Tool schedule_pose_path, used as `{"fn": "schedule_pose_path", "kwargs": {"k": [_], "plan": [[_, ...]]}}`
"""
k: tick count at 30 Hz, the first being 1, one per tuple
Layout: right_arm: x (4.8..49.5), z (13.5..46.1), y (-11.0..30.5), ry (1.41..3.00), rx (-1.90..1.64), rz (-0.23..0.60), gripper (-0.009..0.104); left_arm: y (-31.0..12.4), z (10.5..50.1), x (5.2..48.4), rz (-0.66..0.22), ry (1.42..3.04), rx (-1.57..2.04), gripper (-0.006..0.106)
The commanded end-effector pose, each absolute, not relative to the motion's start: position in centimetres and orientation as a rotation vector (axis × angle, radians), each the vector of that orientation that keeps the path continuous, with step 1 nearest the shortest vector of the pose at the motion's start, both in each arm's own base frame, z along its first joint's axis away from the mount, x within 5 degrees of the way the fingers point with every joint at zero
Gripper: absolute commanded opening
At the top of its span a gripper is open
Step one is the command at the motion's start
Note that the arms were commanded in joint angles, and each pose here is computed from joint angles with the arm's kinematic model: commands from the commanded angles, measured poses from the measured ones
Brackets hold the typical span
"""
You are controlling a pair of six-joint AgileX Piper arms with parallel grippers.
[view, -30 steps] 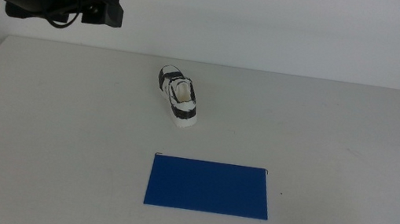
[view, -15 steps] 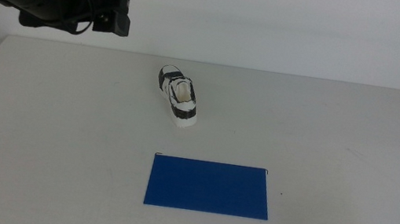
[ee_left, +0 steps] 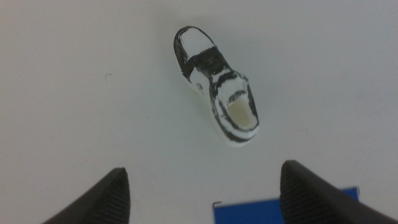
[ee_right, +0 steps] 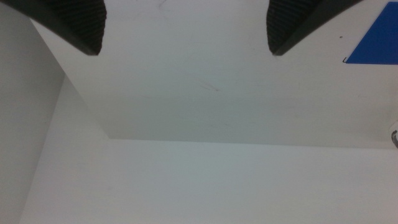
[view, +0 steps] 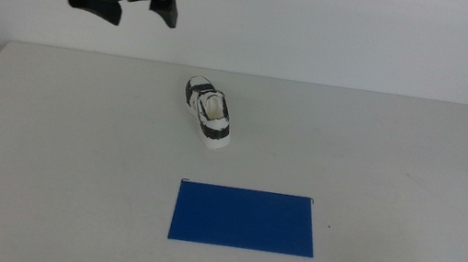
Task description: Use one arm to grab the shoe from the table and place it on the mat.
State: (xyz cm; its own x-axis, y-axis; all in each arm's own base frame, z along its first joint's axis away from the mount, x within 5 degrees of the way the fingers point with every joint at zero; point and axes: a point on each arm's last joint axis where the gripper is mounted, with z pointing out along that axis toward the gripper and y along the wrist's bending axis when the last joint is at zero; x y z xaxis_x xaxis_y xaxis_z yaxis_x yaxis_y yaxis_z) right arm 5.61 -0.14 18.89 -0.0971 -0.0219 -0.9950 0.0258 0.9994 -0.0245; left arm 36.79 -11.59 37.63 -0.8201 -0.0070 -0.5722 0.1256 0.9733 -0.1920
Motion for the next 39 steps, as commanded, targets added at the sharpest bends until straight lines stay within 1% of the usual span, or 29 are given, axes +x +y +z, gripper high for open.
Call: {"fn": "schedule_pose_path", "kwargs": {"k": [1, 12, 16, 26, 35, 39], "plan": [[5.5, 20.0, -0.2, 1.559, -0.007, -0.065, 0.066, -12.0, 40.3, 36.9, -0.356, 2.430, 0.018, 0.079], [5.5, 20.0, -0.2, 1.559, -0.007, -0.065, 0.066, -14.0, 37.6, 41.7, -0.405, 2.552, -0.183, 0.079], [5.5, 20.0, -0.2, 1.559, -0.007, -0.065, 0.066, -15.1, 36.6, 43.1, -0.448, 2.565, -0.222, 0.079], [5.5, 20.0, -0.2, 1.559, -0.007, -0.065, 0.066, -18.2, 33.0, 46.1, -0.515, 2.592, -0.275, 0.079], [5.5, 20.0, -0.2, 1.559, -0.007, -0.065, 0.066, -19.1, 29.4, 47.7, -0.513, 2.622, -0.309, 0.079], [5.5, 20.0, -0.2, 1.559, -0.007, -0.065, 0.066, -19.2, 29.0, 48.1, -0.518, 2.599, -0.312, 0.082]]}}
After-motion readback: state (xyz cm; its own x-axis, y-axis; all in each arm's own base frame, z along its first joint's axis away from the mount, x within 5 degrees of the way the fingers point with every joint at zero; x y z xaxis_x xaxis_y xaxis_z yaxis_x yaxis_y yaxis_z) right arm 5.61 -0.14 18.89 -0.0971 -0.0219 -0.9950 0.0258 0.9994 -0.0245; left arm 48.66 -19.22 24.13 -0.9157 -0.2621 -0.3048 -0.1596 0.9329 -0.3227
